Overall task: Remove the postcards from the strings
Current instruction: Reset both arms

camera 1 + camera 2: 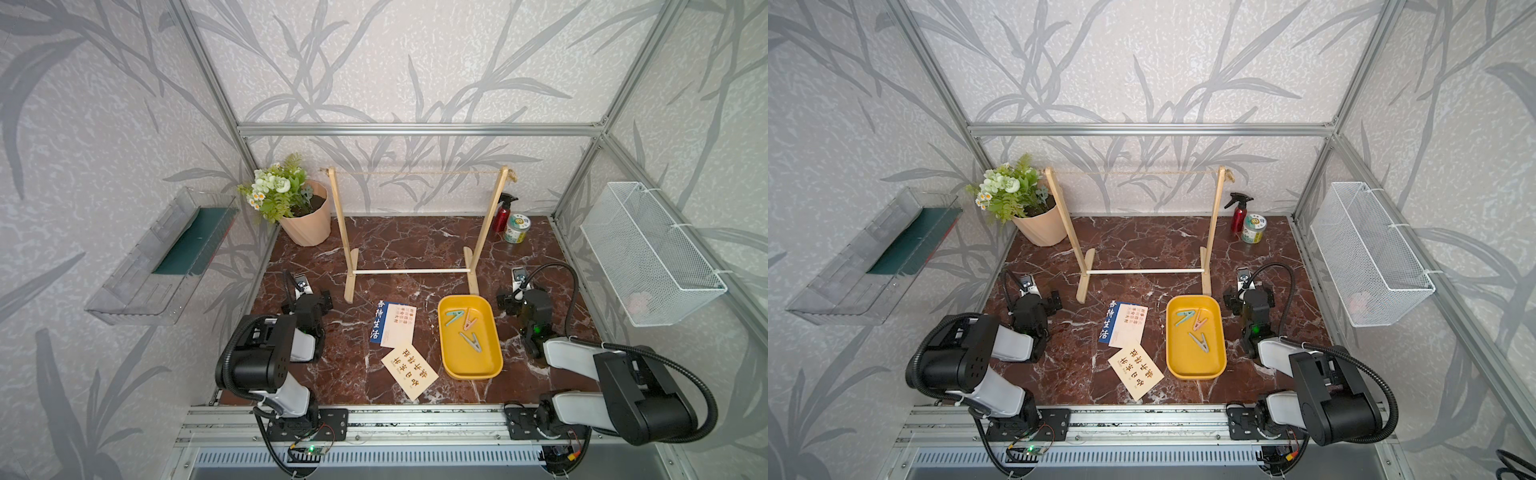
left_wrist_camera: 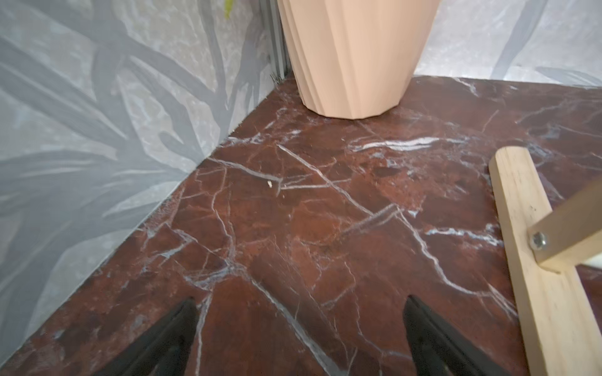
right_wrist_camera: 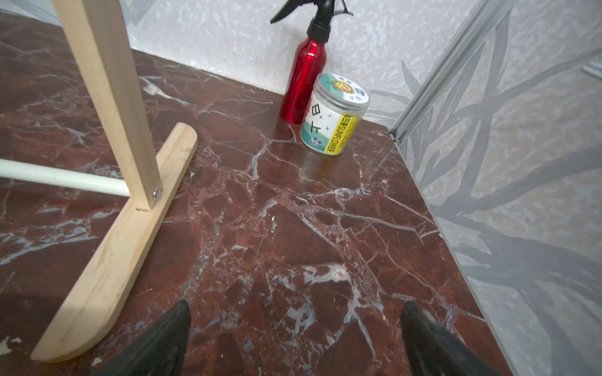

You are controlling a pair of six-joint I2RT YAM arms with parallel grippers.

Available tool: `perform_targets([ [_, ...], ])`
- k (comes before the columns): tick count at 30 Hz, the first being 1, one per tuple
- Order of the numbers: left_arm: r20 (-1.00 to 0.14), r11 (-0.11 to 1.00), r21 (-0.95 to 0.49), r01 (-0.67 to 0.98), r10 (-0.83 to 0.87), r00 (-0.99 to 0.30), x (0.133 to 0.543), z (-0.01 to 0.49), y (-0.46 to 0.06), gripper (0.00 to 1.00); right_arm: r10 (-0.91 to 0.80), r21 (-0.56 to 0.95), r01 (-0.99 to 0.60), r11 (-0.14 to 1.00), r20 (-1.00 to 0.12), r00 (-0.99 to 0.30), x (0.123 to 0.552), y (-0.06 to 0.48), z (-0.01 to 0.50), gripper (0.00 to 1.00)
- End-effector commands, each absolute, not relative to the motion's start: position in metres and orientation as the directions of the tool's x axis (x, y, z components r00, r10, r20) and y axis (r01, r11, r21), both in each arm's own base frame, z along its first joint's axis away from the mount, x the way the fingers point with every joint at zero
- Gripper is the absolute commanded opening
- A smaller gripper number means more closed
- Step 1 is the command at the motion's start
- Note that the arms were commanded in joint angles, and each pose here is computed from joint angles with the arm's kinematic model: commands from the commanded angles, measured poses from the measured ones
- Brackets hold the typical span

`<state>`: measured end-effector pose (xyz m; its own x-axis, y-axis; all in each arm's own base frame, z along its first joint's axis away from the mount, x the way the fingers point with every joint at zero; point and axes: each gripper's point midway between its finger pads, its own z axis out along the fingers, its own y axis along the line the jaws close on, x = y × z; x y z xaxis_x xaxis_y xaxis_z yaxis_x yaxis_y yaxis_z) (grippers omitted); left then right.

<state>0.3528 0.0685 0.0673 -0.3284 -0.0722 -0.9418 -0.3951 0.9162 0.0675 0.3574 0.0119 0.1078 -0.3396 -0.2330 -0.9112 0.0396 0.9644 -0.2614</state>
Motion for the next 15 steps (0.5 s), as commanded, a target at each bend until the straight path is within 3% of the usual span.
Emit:
perform_targets([
  [1, -0.978, 0.926, 0.019, -0.378, -0.061, -0.197, 0.373, 0.105, 0.064, 0.99, -0.208, -0.227, 0.043, 0.973, -0.942, -0.264, 0.36, 0.012, 0.128, 0.99],
  [4, -0.96, 0.934, 0.047, -0.354, -0.055, -0.273, 0.386, 0.099, 0.061, 0.99, -0.127, -0.148, 0.064, 0.987, -0.958, -0.259, 0.354, 0.004, 0.129, 1.0],
  [8, -0.961, 0.929, 0.044, -0.368, -0.061, -0.269, 0.386, 0.1, 0.063, 0.99, -0.044, -0.046, 0.001, 0.999, -0.96, -0.276, 0.356, 0.016, 0.126, 0.98],
  [11, -0.961, 0.929, 0.044, -0.367, -0.061, -0.269, 0.385, 0.1, 0.063, 0.99, -0.085, -0.081, -0.031, 0.996, -0.977, -0.195, 0.354, 0.021, 0.131, 0.98],
  [15, -0.961, 0.93, 0.05, -0.364, -0.054, -0.27, 0.386, 0.1, 0.061, 0.99, -0.114, -0.083, -0.139, 0.987, -0.966, -0.231, 0.375, 0.04, 0.1, 1.0],
])
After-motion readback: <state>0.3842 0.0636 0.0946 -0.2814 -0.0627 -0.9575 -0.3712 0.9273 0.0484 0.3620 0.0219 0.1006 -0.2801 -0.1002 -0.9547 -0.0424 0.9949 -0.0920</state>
